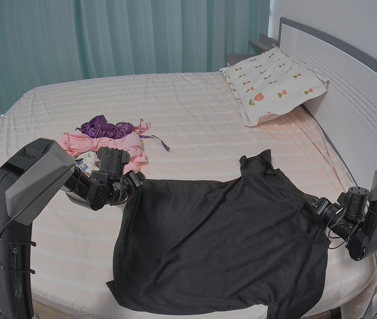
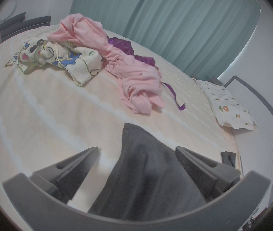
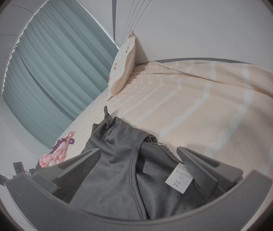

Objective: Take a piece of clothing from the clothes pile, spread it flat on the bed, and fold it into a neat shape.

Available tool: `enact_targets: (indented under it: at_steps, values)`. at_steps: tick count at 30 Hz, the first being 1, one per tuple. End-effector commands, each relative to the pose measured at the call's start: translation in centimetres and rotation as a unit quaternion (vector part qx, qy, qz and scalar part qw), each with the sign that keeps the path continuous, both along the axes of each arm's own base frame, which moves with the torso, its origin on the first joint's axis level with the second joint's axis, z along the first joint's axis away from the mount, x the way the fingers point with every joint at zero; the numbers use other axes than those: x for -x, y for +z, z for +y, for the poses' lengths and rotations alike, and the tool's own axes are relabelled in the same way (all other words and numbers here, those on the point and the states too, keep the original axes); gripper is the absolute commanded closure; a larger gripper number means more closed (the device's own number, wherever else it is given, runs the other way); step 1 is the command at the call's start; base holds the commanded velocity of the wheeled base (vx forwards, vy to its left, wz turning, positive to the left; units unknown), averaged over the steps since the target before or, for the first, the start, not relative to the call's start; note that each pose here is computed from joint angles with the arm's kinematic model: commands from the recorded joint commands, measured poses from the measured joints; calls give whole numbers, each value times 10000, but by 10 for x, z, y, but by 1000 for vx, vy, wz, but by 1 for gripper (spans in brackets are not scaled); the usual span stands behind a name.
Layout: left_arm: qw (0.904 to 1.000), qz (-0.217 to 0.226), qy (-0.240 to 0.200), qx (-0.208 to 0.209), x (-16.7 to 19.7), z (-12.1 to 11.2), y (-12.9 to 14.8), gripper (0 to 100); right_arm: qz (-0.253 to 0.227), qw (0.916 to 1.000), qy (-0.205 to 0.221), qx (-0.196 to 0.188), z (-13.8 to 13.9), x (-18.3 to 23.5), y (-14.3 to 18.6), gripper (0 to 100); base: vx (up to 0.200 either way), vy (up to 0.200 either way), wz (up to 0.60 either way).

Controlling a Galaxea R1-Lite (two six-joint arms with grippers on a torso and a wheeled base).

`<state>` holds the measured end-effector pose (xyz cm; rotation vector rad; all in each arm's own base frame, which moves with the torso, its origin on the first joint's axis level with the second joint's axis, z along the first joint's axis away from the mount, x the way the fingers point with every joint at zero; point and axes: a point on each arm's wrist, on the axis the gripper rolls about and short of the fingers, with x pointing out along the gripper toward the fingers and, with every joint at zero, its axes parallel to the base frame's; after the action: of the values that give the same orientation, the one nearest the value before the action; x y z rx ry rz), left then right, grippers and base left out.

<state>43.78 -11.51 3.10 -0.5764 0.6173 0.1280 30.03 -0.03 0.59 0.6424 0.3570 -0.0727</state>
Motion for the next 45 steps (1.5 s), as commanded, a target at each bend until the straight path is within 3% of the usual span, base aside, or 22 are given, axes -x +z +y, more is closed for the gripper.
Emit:
enact_targets:
  at_steps: [1, 6, 7, 13, 29, 30, 39, 45]
  values:
    - [9997, 220, 12, -63, -8, -2, -27, 100, -29, 10000, 8, -1, 0, 0, 0, 0, 0, 0, 0]
    - [9999, -16, 156, -35, -17, 1, -19, 100, -14, 10000, 8, -1, 0, 0, -1, 0, 0, 0, 0]
    - [9985, -227, 490, -134, -23, 10, -12, 100, 9, 10000, 8, -1, 0, 0, -2, 0, 0, 0, 0]
    - [9950, -646, 759, -52, -31, 23, -3, 100, 9, 10000, 23, -4, 1, 0, -2, 0, 0, 0, 0]
    - [9907, -802, 1084, -195, -57, 63, -9, 100, 48, 9999, 112, -11, 6, 2, -3, 0, 0, 0, 0]
    - [9905, -794, 1106, -199, -58, 65, -11, 0, 40, 9999, 112, -11, 6, 2, -3, 0, 0, 0, 0]
    - [9889, -861, 1200, -164, -56, 73, 0, 0, 2, 10000, 97, -8, 6, 2, 0, 0, 0, 0, 0]
    - [9895, -770, 1187, 287, -22, 61, 30, 0, -13, 9999, 144, 0, 10, 2, 1, 0, 0, 0, 0]
